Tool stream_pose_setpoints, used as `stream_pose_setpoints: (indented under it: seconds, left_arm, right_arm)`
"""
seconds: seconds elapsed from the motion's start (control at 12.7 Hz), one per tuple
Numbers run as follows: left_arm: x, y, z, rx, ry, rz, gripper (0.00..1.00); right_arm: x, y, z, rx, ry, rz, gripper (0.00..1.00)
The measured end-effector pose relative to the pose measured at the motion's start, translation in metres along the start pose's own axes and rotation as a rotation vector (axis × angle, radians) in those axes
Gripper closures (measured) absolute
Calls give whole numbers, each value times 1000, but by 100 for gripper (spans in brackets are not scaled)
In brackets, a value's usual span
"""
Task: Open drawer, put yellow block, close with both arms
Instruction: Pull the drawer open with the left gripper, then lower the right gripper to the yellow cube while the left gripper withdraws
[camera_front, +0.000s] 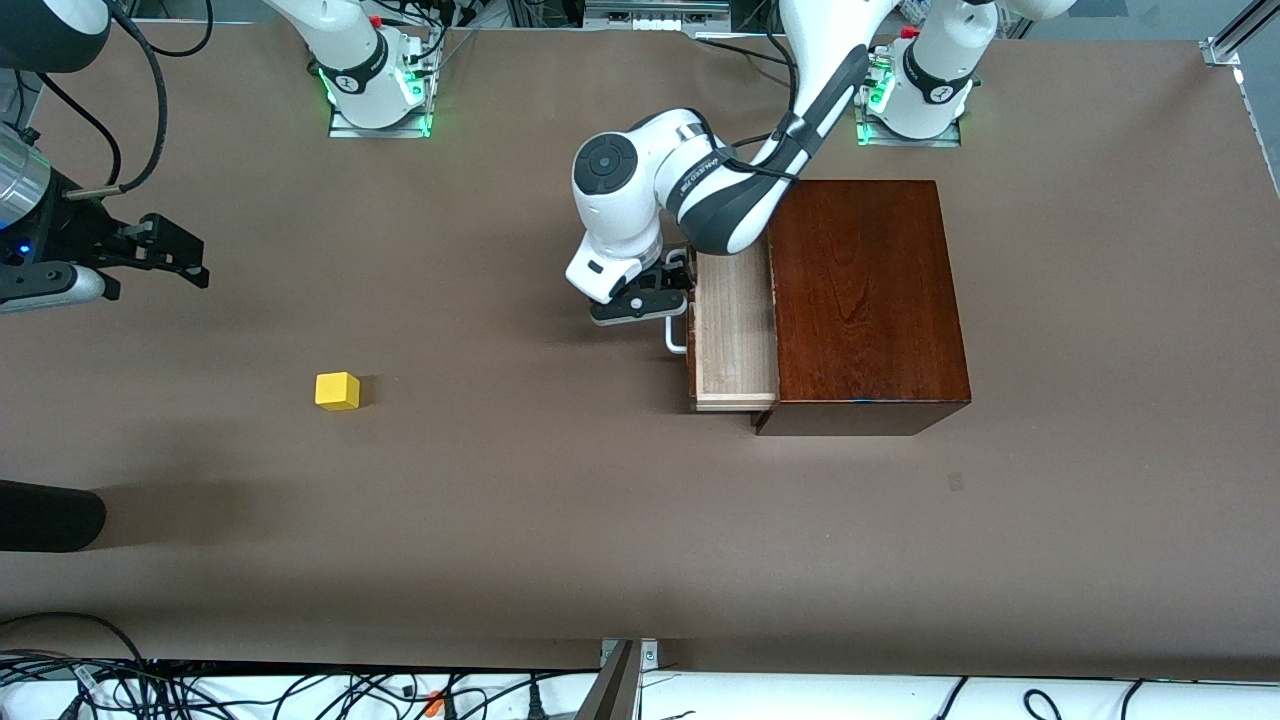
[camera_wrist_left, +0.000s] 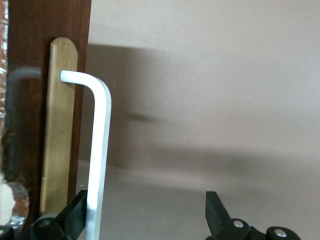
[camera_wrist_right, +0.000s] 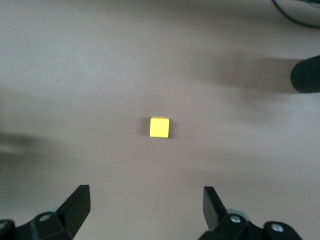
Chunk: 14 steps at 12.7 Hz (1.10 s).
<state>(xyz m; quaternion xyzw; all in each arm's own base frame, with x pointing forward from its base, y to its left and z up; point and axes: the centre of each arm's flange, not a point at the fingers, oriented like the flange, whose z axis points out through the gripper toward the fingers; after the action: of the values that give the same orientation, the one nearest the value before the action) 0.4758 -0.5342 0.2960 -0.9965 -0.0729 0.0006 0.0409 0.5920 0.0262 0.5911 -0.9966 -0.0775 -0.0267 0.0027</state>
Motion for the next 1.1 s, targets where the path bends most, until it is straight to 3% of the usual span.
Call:
stream_pose_setpoints:
  seconds: [0.39,0.63,1.1]
  left_arm:
    - [6,-17,-23,114,-58,96,0]
    - [39,-52,-86,156,-72,120,0]
    - [129,-191,-216,97,-57,120,0]
  right_arm:
    - [23,2,49,-3,-36,-1,0]
    - [24,2,54,-3,-47,0,0]
    - [33,3,134,8,-188,-27,0]
